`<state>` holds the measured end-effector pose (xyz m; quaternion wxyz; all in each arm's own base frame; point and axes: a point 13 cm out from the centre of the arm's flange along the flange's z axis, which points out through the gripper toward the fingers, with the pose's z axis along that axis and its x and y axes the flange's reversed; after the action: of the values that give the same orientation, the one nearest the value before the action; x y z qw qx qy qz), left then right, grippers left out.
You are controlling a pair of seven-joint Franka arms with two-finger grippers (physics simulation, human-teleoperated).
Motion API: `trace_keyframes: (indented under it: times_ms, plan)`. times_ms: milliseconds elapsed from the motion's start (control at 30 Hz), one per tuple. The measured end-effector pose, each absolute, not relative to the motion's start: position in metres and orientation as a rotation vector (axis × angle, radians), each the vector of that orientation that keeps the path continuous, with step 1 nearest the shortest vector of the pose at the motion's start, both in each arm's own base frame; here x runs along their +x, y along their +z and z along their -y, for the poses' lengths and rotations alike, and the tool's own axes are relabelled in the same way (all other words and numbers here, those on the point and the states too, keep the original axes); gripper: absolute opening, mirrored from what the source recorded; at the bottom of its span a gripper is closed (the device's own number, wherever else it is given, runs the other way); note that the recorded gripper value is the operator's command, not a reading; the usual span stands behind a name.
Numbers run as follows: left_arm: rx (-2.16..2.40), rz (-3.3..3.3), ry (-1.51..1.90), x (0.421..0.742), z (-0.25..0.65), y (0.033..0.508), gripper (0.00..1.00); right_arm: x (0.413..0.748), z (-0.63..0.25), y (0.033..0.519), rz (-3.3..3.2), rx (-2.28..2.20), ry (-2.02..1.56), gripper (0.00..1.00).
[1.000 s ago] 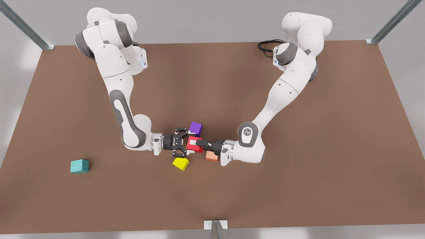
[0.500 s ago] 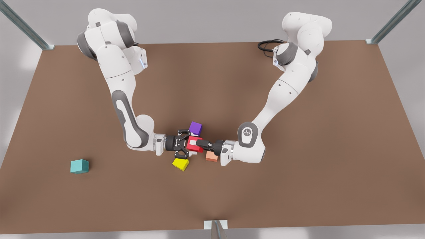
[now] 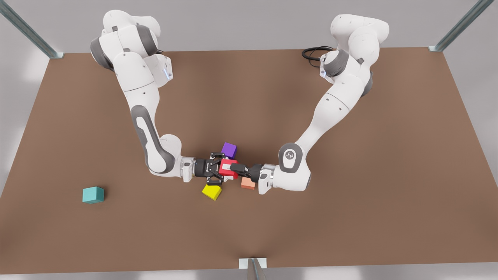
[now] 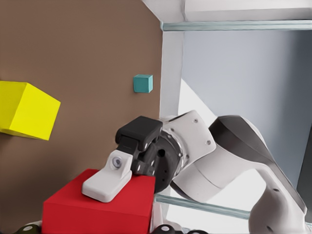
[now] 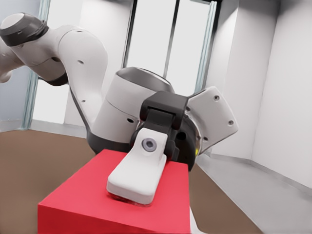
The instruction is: Pick up red wooden cube and pass to hand red wooden cube and place in blue wooden cube
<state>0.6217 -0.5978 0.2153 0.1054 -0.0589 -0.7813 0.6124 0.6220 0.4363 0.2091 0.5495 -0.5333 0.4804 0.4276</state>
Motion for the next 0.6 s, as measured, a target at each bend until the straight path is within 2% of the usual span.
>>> trace_keyframes:
  times_ms: [233, 433, 500, 600]
  plan:
    - [-0.184, 2.299, 1.816, 0.621, 0.598, 0.218, 1.00, 0.631, -0.430, 0.215, -1.129, -1.267, 0.991, 0.52]
    - [-0.183, 2.308, 1.827, 0.630, 0.590, 0.222, 1.00, 0.650, -0.368, 0.200, -1.138, -1.410, 0.919, 0.52]
    - [-0.157, 2.315, 1.843, 0.648, 0.567, 0.225, 1.00, 0.654, -0.315, 0.189, -1.138, -1.536, 0.892, 0.52]
    - [-0.093, 2.322, 1.887, 0.700, 0.479, 0.237, 1.00, 0.647, -0.223, 0.188, -1.137, -1.799, 0.840, 0.52]
